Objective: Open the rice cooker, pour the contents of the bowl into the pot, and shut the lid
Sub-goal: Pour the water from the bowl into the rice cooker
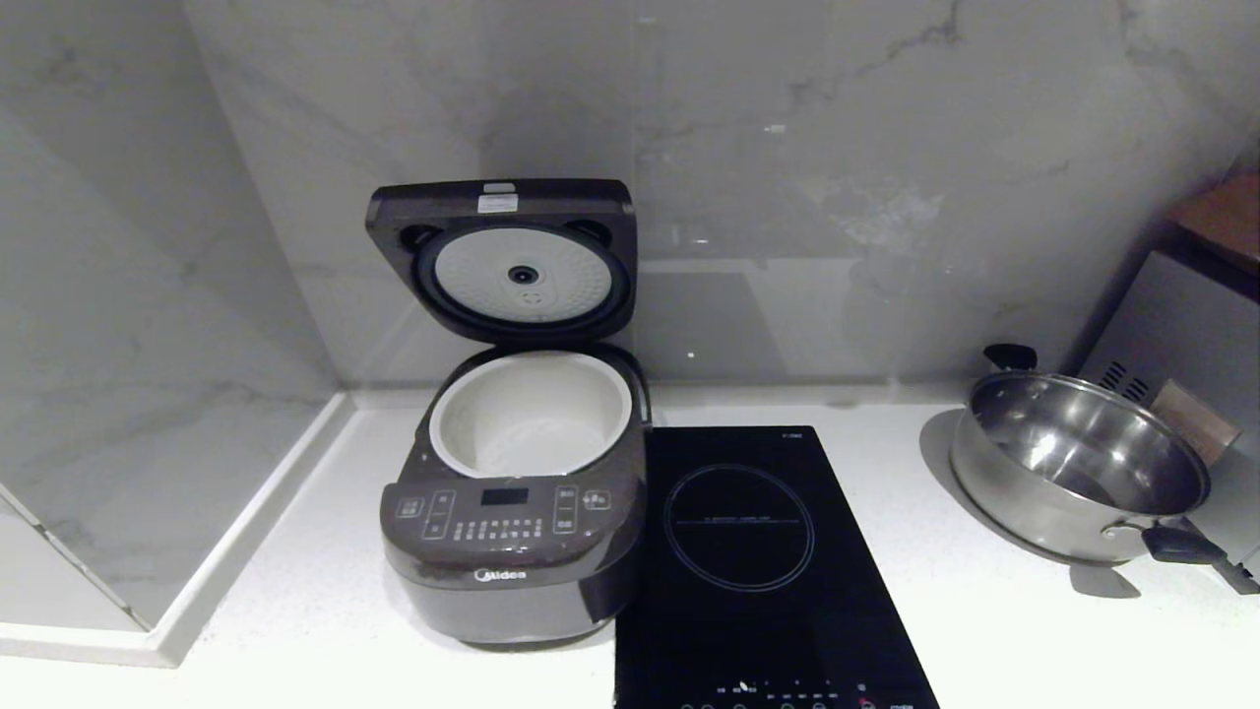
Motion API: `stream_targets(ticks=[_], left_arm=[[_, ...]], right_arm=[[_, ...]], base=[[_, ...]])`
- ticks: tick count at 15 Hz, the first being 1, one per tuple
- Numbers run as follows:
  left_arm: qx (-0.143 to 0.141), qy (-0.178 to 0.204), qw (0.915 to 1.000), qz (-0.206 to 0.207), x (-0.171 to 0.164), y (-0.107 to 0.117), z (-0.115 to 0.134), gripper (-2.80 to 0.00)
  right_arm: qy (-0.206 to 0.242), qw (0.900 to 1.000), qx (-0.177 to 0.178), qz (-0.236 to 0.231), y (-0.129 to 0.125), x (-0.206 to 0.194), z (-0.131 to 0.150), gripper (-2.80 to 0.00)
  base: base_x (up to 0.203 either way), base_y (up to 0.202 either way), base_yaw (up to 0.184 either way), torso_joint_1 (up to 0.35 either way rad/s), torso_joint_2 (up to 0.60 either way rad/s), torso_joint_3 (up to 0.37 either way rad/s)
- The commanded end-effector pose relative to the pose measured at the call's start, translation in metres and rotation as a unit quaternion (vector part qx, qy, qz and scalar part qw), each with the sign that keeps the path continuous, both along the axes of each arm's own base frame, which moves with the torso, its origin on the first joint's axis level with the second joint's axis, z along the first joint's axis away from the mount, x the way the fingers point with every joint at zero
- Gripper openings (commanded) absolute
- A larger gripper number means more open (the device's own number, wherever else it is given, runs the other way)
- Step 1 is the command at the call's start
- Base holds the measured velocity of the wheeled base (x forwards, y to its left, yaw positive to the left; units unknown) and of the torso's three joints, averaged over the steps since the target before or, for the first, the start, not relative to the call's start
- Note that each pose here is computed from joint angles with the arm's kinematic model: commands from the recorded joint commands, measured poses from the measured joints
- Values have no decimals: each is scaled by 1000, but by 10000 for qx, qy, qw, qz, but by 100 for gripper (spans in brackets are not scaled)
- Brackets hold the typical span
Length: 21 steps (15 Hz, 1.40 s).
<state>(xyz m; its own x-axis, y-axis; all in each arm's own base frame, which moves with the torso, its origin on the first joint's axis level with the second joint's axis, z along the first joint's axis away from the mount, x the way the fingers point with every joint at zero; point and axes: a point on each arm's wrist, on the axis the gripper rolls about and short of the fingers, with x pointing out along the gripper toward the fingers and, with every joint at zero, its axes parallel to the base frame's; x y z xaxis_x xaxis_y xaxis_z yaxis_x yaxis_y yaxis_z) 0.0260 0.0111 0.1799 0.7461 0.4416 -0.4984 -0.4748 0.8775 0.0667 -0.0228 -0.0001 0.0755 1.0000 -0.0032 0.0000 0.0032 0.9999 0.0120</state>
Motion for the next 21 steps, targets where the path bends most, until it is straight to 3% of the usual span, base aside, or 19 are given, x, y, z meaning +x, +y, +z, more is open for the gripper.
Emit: stream_targets(ticks=[1,3,5,9,12,14,16,19,21], left_arm=[[-182,1155,9905,731,40,15,-1,-280],[-522,1883,9729,1239,44,31,2,-280],[-888,2149,9626,1393,37,40,6,-280],[-1357,2508,9444,1637,24,71,1,-280],[-1423,2611,9441,1421,21,91,-21,-280],[-1520,2749,9378,1478,19,107,-28,-280],[-1760,2952,9276,1461,17,120,-38,-280],[-2414,3214,9042,1445,17,144,-60,-280],[-2443,3129,9015,1723,12,166,-66,-280]], right_arm=[[0,10000,1,1,0,0,0,-280],[0,10000,1,1,0,0,0,-280],[0,10000,1,1,0,0,0,-280],[0,10000,1,1,0,0,0,-280],[0,10000,1,1,0,0,0,-280],[0,10000,1,1,0,0,0,-280],[0,10000,1,1,0,0,0,-280],[0,10000,1,1,0,0,0,-280],[0,10000,1,1,0,0,0,-280]], base=[[0,0,0,0,0,0],[0,0,0,0,0,0],[0,0,0,0,0,0],[0,0,0,0,0,0],[0,0,0,0,0,0],[0,0,0,0,0,0],[0,0,0,0,0,0],[0,0,0,0,0,0],[0,0,0,0,0,0]])
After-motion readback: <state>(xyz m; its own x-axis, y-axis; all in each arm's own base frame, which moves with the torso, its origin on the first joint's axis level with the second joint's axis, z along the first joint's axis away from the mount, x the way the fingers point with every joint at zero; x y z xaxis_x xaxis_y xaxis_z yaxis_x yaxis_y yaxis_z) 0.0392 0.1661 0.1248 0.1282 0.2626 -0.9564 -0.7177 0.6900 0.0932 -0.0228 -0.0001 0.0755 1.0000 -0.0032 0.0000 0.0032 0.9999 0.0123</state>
